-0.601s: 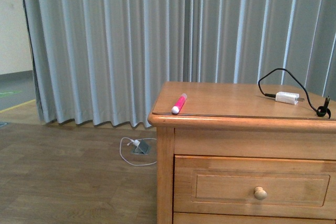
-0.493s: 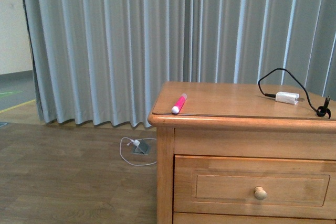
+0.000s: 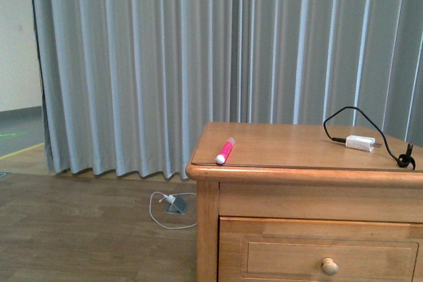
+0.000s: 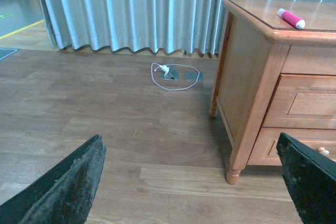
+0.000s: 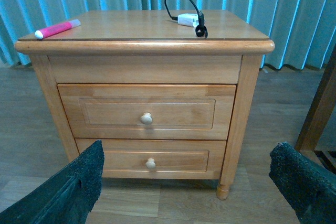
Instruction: Place pink marker in drawer with both arms
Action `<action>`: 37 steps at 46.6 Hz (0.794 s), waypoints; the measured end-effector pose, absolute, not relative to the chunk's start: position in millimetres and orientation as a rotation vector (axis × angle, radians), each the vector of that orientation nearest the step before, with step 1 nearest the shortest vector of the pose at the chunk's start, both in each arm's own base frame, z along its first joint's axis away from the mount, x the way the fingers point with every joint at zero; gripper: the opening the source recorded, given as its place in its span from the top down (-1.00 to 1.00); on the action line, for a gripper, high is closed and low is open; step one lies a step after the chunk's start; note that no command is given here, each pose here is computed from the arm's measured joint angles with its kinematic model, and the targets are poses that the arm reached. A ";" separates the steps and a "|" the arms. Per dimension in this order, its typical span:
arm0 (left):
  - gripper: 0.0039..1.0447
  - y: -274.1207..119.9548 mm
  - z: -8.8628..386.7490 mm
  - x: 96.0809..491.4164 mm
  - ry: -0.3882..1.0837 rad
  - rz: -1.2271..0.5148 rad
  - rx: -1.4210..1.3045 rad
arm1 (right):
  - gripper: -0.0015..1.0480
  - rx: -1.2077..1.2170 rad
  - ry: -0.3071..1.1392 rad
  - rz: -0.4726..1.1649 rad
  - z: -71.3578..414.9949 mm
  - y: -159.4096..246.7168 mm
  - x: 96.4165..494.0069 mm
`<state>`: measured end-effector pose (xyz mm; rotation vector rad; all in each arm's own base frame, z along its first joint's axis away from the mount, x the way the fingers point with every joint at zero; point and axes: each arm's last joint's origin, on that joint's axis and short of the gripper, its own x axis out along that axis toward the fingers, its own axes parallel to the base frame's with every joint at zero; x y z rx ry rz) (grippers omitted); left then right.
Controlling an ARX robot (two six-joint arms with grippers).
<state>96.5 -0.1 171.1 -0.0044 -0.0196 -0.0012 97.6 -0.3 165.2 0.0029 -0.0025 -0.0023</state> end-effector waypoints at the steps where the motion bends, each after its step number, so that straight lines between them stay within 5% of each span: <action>1: -0.89 -0.1 171.1 96.5 -0.020 -0.001 -0.004 | -0.84 0.003 -0.002 -0.002 165.2 -0.3 97.6; 21: -0.89 -0.2 171.1 96.5 -0.020 -0.002 -0.004 | -0.84 0.003 -0.002 -0.002 165.2 -0.3 97.6; 28: -0.89 -0.2 171.1 96.5 -0.020 -0.002 -0.004 | -0.84 0.111 0.219 0.055 161.2 1.3 104.7; 37: -0.89 -0.2 171.1 96.5 -0.020 -0.002 -0.004 | -0.84 0.122 0.281 0.091 165.4 10.7 134.8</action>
